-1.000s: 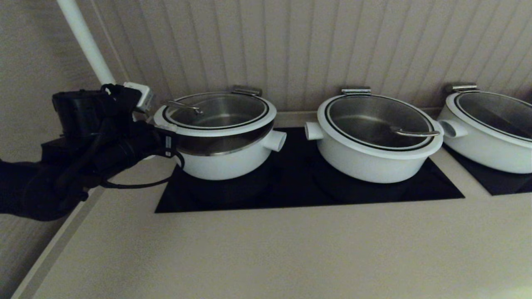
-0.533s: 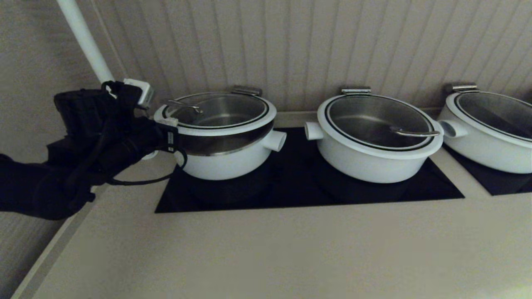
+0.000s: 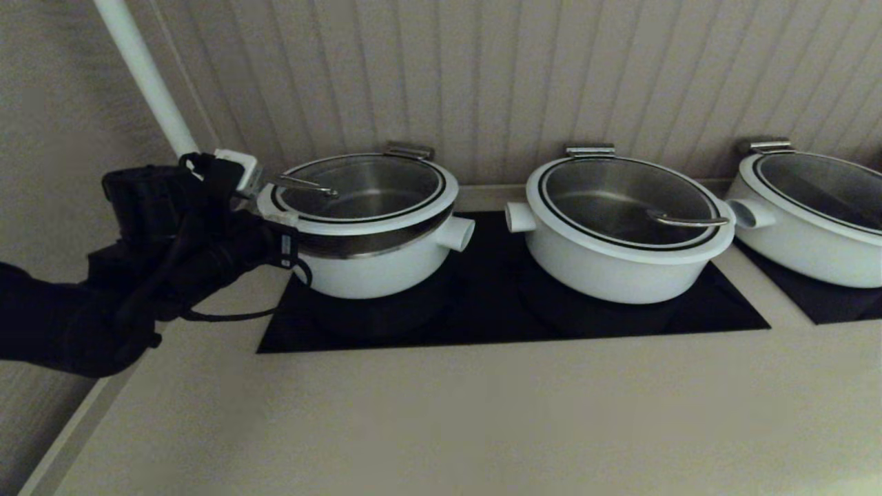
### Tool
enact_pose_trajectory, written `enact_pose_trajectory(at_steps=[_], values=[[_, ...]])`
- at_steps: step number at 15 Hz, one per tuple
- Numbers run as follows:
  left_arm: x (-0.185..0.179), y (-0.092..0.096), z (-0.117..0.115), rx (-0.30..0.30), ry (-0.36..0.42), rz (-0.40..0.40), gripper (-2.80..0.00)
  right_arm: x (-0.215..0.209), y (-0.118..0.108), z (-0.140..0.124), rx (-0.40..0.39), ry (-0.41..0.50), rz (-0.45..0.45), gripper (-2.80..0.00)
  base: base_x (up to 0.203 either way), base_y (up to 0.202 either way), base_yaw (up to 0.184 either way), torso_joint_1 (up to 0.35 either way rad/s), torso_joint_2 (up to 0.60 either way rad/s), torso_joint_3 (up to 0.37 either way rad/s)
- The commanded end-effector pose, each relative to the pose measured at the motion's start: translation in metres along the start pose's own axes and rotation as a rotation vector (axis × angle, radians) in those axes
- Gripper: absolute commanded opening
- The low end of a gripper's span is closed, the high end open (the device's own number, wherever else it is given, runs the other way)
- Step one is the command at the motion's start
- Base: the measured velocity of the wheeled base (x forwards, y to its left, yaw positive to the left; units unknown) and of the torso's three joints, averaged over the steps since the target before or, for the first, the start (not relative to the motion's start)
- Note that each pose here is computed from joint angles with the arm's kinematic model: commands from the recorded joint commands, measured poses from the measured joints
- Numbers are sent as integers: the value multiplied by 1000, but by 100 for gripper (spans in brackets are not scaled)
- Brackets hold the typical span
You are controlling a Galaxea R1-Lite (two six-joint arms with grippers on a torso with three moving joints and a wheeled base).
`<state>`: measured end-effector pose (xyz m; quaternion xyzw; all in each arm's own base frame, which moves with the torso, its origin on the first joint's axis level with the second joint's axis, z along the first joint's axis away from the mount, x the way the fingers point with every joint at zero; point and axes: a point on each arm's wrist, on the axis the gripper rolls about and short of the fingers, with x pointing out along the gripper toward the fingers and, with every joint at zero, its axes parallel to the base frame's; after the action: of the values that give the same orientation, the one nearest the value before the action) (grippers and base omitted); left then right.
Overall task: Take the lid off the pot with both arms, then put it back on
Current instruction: Close the pot lid
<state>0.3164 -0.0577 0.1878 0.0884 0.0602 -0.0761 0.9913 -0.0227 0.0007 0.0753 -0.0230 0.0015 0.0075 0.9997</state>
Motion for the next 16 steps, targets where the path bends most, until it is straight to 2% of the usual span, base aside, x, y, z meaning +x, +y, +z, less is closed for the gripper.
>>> enact_pose_trajectory(at_steps=[1, 16], values=[[-2, 0, -3, 0, 8, -1, -280, 0, 0, 0, -2, 0, 0, -280, 0, 0, 0, 0, 0, 0], [1, -3, -13, -7, 45, -7, -280, 0, 0, 0, -2, 0, 0, -280, 0, 0, 0, 0, 0, 0]])
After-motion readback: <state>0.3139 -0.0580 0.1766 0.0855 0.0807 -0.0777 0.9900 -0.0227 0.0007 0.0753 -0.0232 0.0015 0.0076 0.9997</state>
